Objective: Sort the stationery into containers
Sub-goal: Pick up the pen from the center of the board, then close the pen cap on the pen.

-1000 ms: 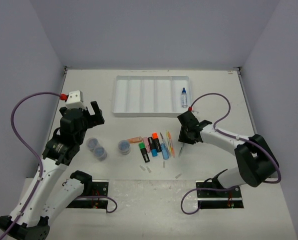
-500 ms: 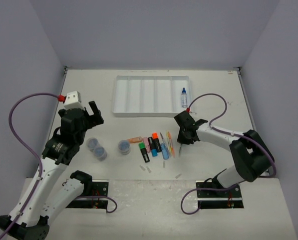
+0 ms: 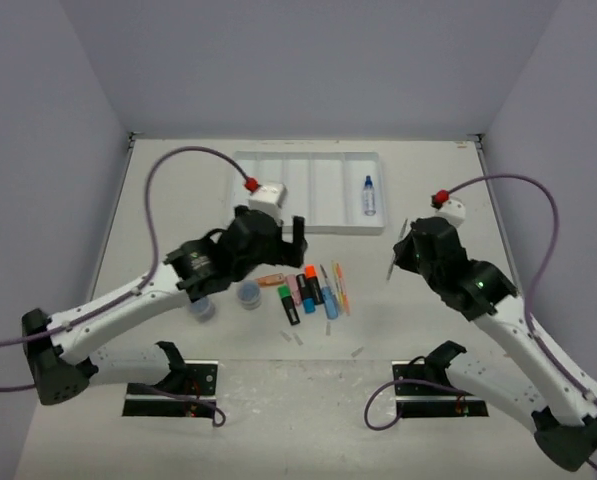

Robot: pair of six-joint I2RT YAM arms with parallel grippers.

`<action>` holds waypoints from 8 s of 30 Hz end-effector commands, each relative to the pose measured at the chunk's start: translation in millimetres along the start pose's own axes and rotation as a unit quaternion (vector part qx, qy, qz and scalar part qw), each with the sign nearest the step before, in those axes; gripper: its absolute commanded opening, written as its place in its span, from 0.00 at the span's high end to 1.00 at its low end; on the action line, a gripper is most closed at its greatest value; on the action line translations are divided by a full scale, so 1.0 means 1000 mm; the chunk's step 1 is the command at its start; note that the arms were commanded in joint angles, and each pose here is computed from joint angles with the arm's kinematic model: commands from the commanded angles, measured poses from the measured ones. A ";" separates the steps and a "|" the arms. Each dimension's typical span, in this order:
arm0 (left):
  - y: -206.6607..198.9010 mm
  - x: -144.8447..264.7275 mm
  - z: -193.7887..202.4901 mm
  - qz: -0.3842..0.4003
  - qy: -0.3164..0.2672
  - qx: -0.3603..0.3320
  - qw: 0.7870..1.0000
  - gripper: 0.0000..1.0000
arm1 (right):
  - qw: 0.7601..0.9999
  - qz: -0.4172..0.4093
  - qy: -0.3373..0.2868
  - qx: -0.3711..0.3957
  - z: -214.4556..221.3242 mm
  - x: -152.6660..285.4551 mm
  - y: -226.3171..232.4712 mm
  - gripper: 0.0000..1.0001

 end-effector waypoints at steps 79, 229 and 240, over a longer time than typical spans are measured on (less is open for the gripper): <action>-0.085 0.089 -0.124 0.313 -0.260 0.095 0.909 1.00 | 0.767 -0.632 0.032 0.106 0.038 0.117 0.148 1.00; -0.100 0.107 -0.113 0.384 -0.284 0.036 0.878 0.38 | 0.763 -0.640 -0.019 0.087 -0.002 0.122 0.214 1.00; -0.076 0.099 -0.139 0.285 -0.287 0.044 0.914 0.34 | 0.750 -0.648 0.002 0.134 0.012 0.124 0.208 1.00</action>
Point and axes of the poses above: each gripper's point midway between its finger pads, its own x axis back along the fingers, its own y axis along the line the jaws close on, z = x × y, the point moved 1 cm from there along x, back along the fingers, and after that the axes turned 3 degrees about -x, right-handed, at the moved point
